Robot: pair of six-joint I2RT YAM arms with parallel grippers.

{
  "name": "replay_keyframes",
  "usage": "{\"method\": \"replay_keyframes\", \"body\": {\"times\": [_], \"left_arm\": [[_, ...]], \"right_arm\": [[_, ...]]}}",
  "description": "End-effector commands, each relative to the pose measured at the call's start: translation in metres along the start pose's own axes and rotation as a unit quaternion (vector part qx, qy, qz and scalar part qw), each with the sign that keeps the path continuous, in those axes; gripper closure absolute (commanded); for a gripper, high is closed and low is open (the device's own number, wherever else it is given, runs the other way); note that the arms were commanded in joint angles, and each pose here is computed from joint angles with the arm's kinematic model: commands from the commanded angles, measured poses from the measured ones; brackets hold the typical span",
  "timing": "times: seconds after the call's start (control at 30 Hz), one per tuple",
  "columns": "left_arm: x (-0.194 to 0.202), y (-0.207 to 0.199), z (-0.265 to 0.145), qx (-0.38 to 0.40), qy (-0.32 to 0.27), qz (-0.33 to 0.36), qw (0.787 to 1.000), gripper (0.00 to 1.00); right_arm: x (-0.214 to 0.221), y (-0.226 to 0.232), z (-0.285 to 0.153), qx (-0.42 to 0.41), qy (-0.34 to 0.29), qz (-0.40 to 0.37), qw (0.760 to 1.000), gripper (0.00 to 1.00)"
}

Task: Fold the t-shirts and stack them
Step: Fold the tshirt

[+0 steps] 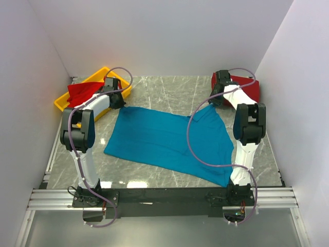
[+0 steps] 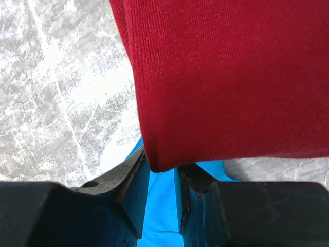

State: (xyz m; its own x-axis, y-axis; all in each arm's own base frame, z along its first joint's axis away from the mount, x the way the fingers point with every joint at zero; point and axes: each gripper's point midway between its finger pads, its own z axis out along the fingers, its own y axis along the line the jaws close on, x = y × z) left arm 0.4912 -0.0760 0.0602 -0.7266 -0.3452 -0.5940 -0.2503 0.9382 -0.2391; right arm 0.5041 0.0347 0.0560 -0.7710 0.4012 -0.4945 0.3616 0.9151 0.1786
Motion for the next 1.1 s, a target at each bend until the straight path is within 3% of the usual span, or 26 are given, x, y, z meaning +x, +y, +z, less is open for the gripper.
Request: {"method": "replay_keyframes", "body": {"times": [0.0,0.33,1.07], "left_arm": [[-0.016,-0.011,-0.015,0.019,-0.025,0.0,0.999,1.0],[-0.015,-0.012,-0.012,0.022,-0.021,-0.002,1.0,1.0],[-0.013,-0.013,-0.011,0.024,-0.018,-0.003,1.0,1.0]], "right_arm": [[-0.021,0.012,-0.021,-0.009,-0.037,-0.005,0.999,0.68],[0.005,0.022,-0.02,-0.004,-0.017,-0.035,0.999,0.71],[0.043,0.008,-0.003,0.034,0.025,-0.017,0.999,0.71]]}}
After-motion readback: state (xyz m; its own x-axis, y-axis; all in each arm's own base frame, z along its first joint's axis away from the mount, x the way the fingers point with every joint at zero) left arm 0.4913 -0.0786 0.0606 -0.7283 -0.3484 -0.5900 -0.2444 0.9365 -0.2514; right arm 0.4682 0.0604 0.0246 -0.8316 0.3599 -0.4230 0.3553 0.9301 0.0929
